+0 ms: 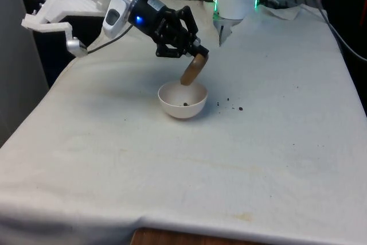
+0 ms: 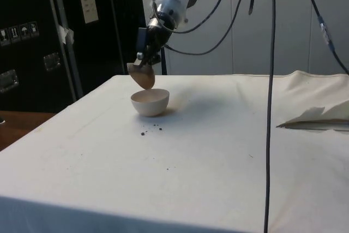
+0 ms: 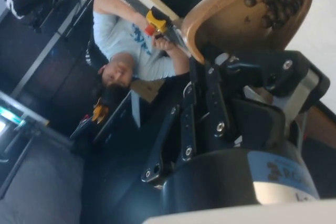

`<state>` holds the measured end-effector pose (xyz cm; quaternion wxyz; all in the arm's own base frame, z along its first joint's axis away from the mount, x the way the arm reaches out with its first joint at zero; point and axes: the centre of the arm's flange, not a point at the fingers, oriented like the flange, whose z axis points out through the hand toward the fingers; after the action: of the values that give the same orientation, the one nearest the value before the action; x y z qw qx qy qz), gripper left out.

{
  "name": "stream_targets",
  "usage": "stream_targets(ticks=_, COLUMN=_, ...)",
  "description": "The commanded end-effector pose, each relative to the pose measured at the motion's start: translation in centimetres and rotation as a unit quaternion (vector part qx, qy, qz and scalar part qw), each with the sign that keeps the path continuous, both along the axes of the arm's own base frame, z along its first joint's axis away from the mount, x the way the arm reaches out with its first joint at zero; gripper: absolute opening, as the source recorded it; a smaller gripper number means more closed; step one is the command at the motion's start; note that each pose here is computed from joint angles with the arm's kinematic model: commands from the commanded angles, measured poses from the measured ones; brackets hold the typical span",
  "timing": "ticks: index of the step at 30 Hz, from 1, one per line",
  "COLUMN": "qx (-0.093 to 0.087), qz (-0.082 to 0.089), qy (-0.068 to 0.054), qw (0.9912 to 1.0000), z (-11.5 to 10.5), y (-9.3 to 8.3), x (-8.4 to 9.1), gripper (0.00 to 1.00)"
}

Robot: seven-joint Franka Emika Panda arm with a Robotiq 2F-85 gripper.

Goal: Pour the coffee beans from the cup into the bowl.

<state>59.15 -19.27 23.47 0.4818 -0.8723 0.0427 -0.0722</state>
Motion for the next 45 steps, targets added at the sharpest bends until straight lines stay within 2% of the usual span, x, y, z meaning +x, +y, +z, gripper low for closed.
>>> stream_targets(ticks=1, qx=0.003, qz=0.0, qy=0.001, qw=1.0, z=-0.1, y=-0.1, x=0.0, gripper=0.0)
stream_targets(ticks=2, qx=0.013, qz=0.0, qy=0.004, qw=0.99991, z=-0.2, y=-0.1, x=0.0, gripper=0.0)
stream_targets(ticks=7, qx=0.034, qz=-0.001, qy=0.005, qw=0.99942, z=-0.4, y=-0.5, x=0.1, gripper=0.0)
stream_targets(ticks=10, qx=0.043, qz=-0.003, qy=0.004, qw=0.99904, z=-0.4, y=-0.8, x=0.2, gripper=0.0)
stream_targets(ticks=11, qx=0.038, qz=-0.002, qy=0.001, qw=0.99929, z=-0.3, y=-0.7, x=0.1, gripper=0.0)
stream_targets(ticks=12, qx=0.049, qz=-0.003, qy=0.003, qw=0.99877, z=-0.4, y=-0.9, x=0.2, gripper=0.0)
stream_targets(ticks=19, qx=0.072, qz=-0.006, qy=-0.002, qw=0.99742, z=-0.2, y=-1.6, x=0.5, gripper=0.0)
stream_targets(ticks=20, qx=0.067, qz=-0.006, qy=-0.005, qw=0.99774, z=-0.2, y=-1.5, x=0.4, gripper=0.0)
stream_targets(ticks=22, qx=0.083, qz=-0.008, qy=-0.004, qw=0.99652, z=-0.2, y=-1.9, x=0.5, gripper=0.0)
stream_targets(ticks=26, qx=0.097, qz=-0.008, qy=-0.006, qw=0.99526, z=-0.2, y=-2.3, x=0.5, gripper=0.0)
stream_targets(ticks=27, qx=0.104, qz=-0.008, qy=-0.007, qw=0.99454, z=-0.1, y=-2.5, x=0.6, gripper=0.0)
stream_targets(ticks=28, qx=0.097, qz=-0.008, qy=-0.011, qw=0.99523, z=-0.2, y=-2.4, x=0.5, gripper=0.0)
stream_targets(ticks=29, qx=0.107, qz=-0.009, qy=-0.007, qw=0.99417, z=-0.2, y=-2.6, x=0.6, gripper=0.0)
stream_targets(ticks=35, qx=0.127, qz=-0.01, qy=-0.009, qw=0.9918, z=-0.1, y=-3.2, x=0.4, gripper=0.0)
stream_targets(ticks=36, qx=0.135, qz=-0.01, qy=-0.009, qw=0.99078, z=-0.1, y=-3.3, x=0.3, gripper=0.0)
stream_targets(ticks=37, qx=0.128, qz=-0.011, qy=-0.013, qw=0.99166, z=-0.2, y=-3.2, x=0.2, gripper=0.0)
stream_targets(ticks=38, qx=0.137, qz=-0.011, qy=-0.009, qw=0.99043, z=-0.2, y=-3.4, x=0.2, gripper=0.0)
stream_targets(ticks=41, qx=0.147, qz=-0.011, qy=-0.01, qw=0.98896, z=-0.2, y=-3.6, x=0.1, gripper=0.0)
stream_targets(ticks=42, qx=0.153, qz=-0.012, qy=-0.011, qw=0.98803, z=-0.1, y=-3.8, x=0.0, gripper=0.0)
stream_targets(ticks=45, qx=0.161, qz=-0.013, qy=-0.014, qw=0.98679, z=-0.1, y=-3.9, x=0.1, gripper=0.0)
